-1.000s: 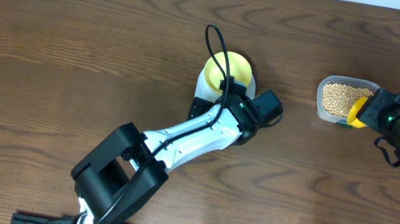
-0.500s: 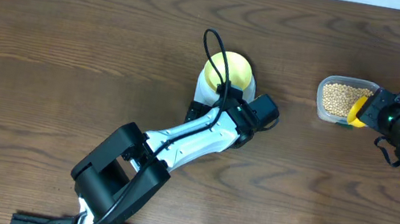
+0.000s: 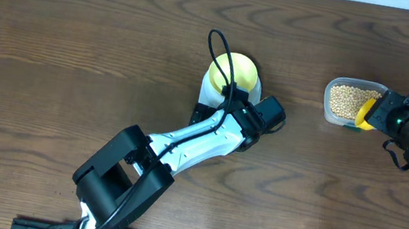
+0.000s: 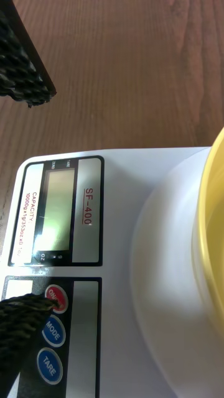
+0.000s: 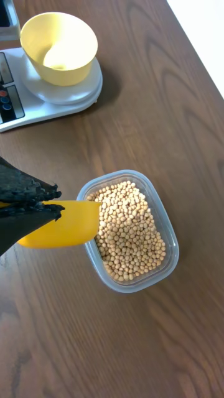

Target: Scoop item into bowl and weigh 50g on scale

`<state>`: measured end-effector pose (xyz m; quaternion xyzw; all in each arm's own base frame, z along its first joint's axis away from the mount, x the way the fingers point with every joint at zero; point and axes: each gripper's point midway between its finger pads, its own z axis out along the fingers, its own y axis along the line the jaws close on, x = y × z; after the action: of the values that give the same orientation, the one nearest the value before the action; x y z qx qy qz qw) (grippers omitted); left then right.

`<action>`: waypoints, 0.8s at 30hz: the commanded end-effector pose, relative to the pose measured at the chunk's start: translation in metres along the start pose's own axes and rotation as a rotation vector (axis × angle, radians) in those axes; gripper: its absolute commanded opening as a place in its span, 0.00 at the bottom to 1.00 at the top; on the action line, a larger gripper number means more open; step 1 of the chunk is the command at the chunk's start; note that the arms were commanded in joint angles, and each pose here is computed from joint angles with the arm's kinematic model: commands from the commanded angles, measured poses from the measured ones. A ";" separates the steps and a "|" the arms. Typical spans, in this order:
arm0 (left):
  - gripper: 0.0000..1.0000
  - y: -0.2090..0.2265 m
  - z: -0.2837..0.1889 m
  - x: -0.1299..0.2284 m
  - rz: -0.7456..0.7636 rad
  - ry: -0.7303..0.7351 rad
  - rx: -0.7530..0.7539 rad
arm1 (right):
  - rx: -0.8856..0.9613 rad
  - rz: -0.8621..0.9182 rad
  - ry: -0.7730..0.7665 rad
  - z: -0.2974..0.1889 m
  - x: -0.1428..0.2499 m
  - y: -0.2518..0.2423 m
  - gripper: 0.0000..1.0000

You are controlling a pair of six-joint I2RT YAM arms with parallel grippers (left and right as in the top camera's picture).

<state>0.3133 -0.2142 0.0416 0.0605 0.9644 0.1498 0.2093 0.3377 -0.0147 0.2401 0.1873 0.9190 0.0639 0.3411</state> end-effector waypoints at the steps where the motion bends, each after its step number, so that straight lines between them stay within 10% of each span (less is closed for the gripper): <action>1: 0.99 0.004 0.004 -0.001 -0.001 -0.008 -0.030 | -0.009 -0.010 -0.027 -0.005 -0.009 0.002 0.01; 24: 0.99 0.004 0.009 0.001 -0.007 -0.016 -0.030 | -0.012 -0.010 -0.036 -0.005 -0.012 0.003 0.01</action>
<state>0.3149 -0.2159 0.0384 0.0583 0.9641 0.1439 0.2154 0.3400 -0.0147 0.2420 0.1865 0.9169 0.0649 0.3468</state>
